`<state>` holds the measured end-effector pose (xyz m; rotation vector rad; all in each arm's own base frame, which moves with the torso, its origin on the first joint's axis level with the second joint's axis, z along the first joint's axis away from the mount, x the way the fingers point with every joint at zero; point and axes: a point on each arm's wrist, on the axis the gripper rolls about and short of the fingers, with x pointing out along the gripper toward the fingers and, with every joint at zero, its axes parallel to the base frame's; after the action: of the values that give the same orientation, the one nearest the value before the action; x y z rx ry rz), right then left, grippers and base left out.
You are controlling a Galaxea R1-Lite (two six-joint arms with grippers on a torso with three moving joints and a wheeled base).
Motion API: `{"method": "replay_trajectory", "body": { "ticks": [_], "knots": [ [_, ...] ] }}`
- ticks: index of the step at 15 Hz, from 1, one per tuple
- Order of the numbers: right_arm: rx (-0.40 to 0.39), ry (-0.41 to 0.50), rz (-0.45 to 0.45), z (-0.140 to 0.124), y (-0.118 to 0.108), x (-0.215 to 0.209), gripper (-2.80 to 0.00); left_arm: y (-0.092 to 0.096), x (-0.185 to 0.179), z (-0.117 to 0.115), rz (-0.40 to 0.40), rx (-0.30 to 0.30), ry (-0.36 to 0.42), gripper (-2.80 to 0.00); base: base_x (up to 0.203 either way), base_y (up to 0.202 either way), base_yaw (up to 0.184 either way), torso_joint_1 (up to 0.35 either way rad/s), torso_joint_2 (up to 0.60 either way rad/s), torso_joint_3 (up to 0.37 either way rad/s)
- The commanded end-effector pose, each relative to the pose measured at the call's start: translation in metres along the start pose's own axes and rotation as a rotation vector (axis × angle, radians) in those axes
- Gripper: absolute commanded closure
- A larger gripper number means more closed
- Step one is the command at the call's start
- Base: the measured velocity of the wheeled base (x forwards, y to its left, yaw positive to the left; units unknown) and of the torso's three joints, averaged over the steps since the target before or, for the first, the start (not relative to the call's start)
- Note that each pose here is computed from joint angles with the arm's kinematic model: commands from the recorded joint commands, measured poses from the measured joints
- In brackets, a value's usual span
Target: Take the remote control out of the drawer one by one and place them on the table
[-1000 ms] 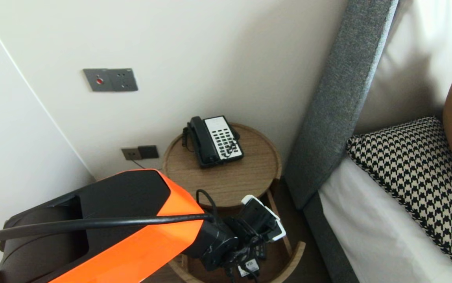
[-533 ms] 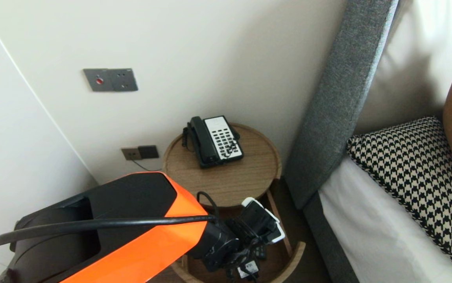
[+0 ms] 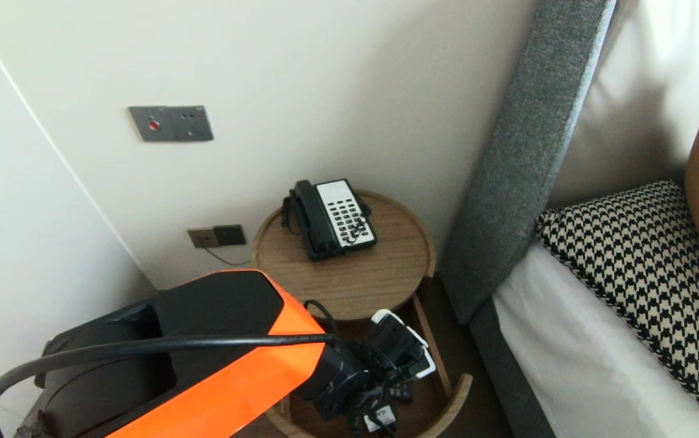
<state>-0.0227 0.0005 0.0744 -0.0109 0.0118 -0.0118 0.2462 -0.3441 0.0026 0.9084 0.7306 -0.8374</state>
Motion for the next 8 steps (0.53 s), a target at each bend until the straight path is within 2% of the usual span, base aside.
{"method": "replay_trajectory", "body": {
  "ticks": [1,8],
  "knots": [
    [-0.001,0.001,0.000,0.0000,0.0000,0.0001,0.00,-0.0009,0.0049,-0.0011,0.000,0.003,0.007,-2.80,0.000,0.000,0.000,0.000,0.00,0.000],
    [-0.001,0.001,0.000,0.0000,0.0000,0.0001,0.00,0.0026,0.0118,-0.0042,0.002,-0.003,0.020,-2.80,0.000,0.000,0.000,0.000,0.00,0.000]
  ]
}}
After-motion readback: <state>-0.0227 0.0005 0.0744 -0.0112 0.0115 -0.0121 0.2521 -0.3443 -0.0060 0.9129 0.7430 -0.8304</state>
